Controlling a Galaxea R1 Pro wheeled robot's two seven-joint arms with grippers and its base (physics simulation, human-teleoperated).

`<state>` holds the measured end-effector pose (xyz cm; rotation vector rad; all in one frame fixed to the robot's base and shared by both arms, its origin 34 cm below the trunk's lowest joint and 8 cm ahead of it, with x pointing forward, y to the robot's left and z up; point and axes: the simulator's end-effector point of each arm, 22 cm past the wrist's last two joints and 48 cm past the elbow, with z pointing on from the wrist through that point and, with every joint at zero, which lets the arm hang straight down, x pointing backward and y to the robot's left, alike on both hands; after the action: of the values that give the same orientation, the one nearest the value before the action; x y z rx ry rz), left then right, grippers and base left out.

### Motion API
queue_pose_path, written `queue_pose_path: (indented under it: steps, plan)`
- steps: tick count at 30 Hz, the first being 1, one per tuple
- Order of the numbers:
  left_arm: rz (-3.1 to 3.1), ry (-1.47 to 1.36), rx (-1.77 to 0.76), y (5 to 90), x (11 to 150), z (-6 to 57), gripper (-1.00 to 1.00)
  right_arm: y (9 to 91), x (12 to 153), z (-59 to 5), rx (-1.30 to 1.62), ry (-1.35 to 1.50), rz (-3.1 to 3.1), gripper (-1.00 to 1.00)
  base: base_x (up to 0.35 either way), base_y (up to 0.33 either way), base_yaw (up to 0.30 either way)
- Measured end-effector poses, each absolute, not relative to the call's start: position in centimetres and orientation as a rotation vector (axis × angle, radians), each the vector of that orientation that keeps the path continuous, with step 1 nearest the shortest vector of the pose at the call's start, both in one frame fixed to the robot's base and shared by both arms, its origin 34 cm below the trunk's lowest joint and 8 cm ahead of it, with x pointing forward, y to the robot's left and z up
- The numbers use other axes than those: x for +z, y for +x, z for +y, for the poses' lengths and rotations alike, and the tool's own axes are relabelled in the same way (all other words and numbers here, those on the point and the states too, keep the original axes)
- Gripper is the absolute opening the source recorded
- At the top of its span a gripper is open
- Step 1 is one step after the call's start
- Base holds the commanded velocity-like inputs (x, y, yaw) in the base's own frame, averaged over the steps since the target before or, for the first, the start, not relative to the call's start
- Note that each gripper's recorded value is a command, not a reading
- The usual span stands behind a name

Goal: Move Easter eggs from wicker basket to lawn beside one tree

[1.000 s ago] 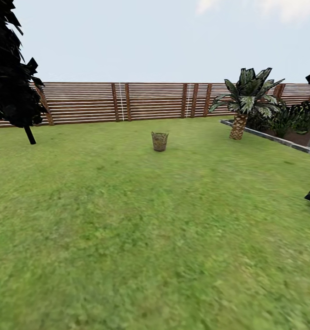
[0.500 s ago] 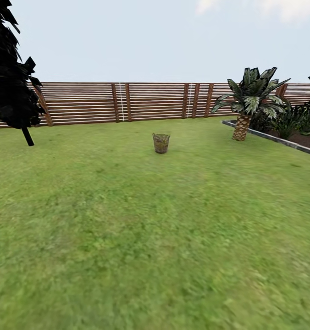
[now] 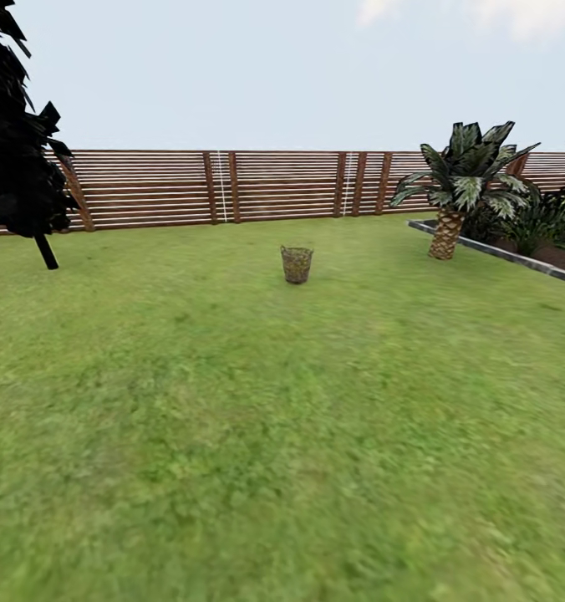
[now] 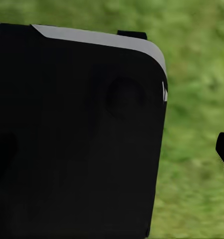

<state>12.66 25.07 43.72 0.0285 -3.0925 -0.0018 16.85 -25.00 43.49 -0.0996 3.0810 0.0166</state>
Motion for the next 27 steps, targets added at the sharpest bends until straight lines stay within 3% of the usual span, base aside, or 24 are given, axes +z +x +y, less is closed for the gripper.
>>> queue_pose_path:
  steps: [27]
  plan:
    - [-3.093, 0.028, -0.002, 12.66, 43.72, 25.06, 1.0, 16.86, 43.49, -25.07, 0.015, -0.099, 3.081, 1.0, 0.307, 0.089, 0.0]
